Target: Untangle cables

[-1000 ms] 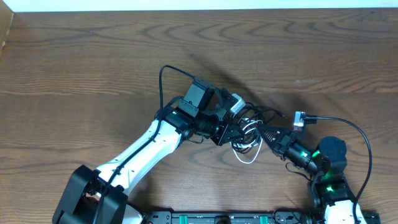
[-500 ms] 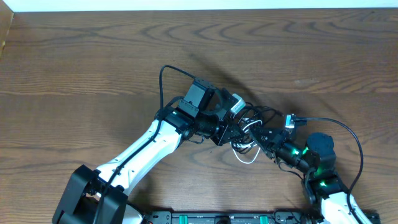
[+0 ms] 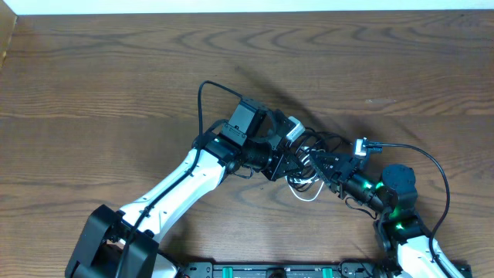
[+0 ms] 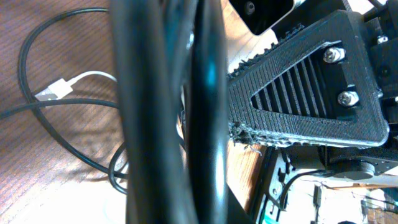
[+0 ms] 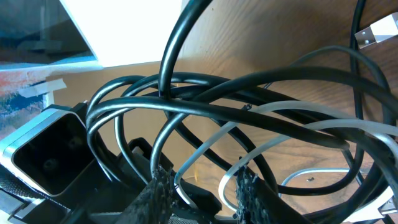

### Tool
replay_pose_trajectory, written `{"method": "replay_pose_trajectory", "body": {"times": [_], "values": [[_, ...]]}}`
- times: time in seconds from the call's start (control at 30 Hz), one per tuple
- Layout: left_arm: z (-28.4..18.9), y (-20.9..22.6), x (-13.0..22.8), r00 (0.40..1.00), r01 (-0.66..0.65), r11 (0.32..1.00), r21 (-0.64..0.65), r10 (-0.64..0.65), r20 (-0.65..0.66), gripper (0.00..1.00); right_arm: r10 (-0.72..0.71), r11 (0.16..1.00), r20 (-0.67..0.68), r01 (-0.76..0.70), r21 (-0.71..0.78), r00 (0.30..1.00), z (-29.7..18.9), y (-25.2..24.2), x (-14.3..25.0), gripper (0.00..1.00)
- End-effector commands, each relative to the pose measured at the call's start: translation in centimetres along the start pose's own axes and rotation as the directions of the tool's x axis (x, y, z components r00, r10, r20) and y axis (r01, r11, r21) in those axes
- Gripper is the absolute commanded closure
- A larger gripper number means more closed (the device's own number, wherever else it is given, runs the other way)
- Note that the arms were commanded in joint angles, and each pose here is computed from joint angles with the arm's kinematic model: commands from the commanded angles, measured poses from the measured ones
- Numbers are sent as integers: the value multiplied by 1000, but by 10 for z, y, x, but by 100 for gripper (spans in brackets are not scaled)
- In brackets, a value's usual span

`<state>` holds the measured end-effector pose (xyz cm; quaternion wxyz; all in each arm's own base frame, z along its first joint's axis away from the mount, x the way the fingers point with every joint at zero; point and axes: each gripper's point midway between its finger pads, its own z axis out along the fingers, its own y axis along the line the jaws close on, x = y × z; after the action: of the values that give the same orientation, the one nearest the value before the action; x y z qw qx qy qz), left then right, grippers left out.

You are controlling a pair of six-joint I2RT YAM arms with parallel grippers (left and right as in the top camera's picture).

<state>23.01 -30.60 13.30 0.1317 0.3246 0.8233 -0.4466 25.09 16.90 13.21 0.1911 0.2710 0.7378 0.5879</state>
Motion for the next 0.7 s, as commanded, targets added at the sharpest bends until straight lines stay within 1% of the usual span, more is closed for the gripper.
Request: {"method": "replay_pose_trajectory", "body": {"times": [0.0, 0.13, 0.2, 0.27, 0.33, 0.5, 0.67], "values": [[1, -4, -1, 1000, -24, 1000, 18, 24, 2, 92, 1, 1000, 12, -1, 7, 1000, 4, 2, -1, 67], [1, -4, -1, 1000, -25, 999, 20, 25, 0, 92, 12, 999, 43, -14, 32, 999, 9, -5, -3, 66], [1, -4, -1, 1000, -25, 999, 20, 25, 0, 92, 30, 999, 43, -31, 36, 999, 10, -6, -2, 71], [1, -4, -1, 1000, -25, 999, 20, 25, 0, 92, 31, 999, 43, -33, 41, 999, 10, -8, -2, 78], [1, -4, -1, 1000, -25, 999, 20, 25, 0, 92, 27, 998, 54, -30, 46, 998, 11, -9, -4, 81], [1, -6, 0, 1000, -25, 999, 28, 25, -1, 92, 20, 998, 82, -25, 50, 996, 10, -10, -9, 79], [1, -7, 0, 1000, -25, 999, 35, 26, -1, 92, 19, 998, 111, -25, 56, 994, 10, -11, -14, 79]]}}
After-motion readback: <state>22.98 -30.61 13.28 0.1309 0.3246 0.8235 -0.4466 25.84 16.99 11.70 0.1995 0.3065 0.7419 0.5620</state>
